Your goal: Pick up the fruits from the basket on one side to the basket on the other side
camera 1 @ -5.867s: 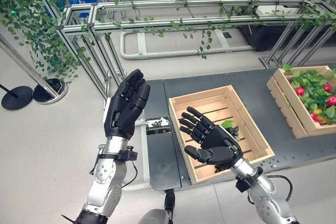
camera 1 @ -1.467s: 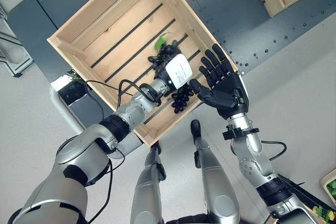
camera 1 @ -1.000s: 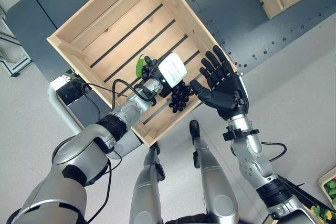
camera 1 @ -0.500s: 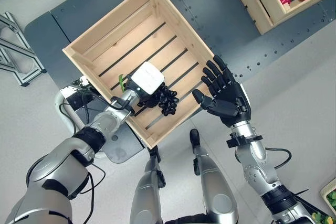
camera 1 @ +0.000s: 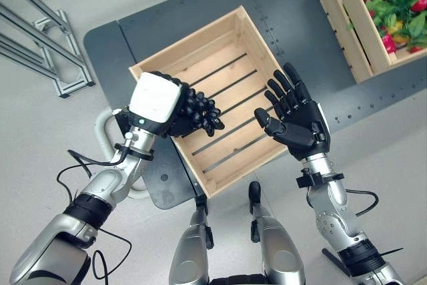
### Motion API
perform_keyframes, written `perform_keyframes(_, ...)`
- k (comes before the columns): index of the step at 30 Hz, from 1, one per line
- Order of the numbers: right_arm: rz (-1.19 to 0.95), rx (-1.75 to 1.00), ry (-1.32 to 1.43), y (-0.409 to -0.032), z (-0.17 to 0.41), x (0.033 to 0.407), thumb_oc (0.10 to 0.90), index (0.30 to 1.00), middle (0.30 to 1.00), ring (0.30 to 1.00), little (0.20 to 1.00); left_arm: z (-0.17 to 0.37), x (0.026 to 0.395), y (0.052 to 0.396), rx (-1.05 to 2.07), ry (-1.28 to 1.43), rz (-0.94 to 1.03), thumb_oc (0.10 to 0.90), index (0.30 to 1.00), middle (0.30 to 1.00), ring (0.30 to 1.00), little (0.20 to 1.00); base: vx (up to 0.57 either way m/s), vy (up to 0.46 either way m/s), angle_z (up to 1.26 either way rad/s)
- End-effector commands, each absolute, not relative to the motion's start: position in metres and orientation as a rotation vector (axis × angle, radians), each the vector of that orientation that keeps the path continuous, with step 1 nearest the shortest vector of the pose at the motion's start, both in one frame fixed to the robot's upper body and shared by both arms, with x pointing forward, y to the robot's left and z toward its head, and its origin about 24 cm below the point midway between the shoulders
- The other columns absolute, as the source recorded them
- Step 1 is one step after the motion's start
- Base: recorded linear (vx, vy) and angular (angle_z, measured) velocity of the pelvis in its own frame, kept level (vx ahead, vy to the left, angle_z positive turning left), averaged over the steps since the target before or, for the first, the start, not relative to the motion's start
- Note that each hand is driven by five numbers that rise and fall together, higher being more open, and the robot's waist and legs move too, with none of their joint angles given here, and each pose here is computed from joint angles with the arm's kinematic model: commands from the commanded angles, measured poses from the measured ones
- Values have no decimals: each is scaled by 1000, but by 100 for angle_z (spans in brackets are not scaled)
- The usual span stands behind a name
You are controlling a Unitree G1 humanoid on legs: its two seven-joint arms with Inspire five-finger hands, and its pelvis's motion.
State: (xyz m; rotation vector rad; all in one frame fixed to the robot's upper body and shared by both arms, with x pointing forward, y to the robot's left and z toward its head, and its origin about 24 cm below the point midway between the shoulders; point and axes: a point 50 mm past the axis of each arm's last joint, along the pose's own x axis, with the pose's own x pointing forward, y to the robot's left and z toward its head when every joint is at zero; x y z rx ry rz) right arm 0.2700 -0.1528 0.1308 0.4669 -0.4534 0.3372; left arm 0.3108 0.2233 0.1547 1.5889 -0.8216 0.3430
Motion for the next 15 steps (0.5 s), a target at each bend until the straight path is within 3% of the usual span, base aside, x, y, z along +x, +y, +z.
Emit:
perform_keyframes(1,435,352,-600,-153,159,252,800,900,900,900,900,178,304,216,1527,-974,428,400,300,300,300,300,37,-22,14)
perform_keyframes(15,692,298,-221,-145,135,260,800,900,900,900,900,212,291,186,1945,-1228,181,400,300,300,300,300,62,-26,4)
